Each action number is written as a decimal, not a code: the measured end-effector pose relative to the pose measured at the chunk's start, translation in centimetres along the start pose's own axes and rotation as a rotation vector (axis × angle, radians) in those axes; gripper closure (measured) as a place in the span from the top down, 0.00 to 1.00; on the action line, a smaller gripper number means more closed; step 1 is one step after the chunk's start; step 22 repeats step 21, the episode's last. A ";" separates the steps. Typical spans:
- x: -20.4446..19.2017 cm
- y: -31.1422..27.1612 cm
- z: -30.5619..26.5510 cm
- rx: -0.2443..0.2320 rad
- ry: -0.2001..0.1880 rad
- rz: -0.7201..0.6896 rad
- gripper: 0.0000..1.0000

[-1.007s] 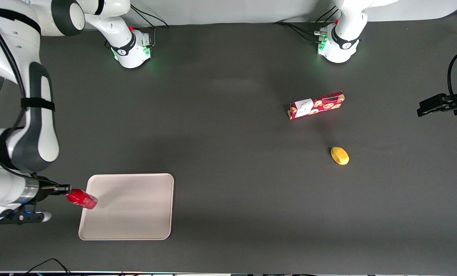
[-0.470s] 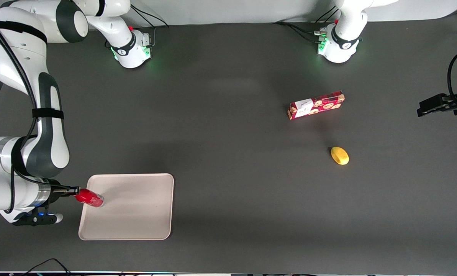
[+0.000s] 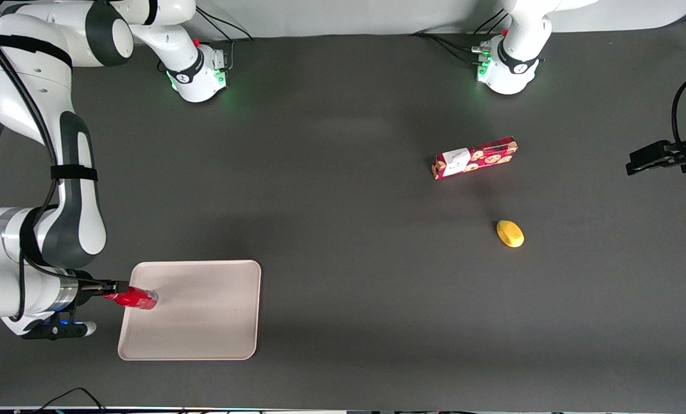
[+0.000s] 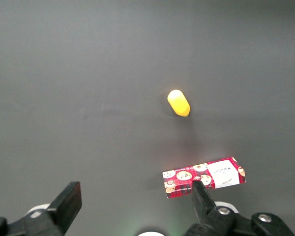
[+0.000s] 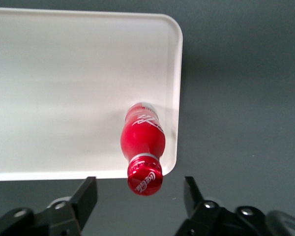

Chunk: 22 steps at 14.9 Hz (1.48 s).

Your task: Place coke bottle on tray

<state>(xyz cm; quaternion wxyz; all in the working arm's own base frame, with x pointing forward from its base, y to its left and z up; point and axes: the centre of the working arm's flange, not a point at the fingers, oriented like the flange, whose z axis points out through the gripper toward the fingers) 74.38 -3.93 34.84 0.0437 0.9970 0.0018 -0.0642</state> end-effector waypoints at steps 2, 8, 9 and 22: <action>-0.1 0.1 -2.3 0.000 0.029 0.001 0.96; -7.5 -0.7 -17.0 0.060 0.009 0.055 1.00; -9.3 -1.4 -19.0 0.069 -0.010 0.063 1.00; -19.5 -3.4 -15.3 0.106 0.035 0.136 1.00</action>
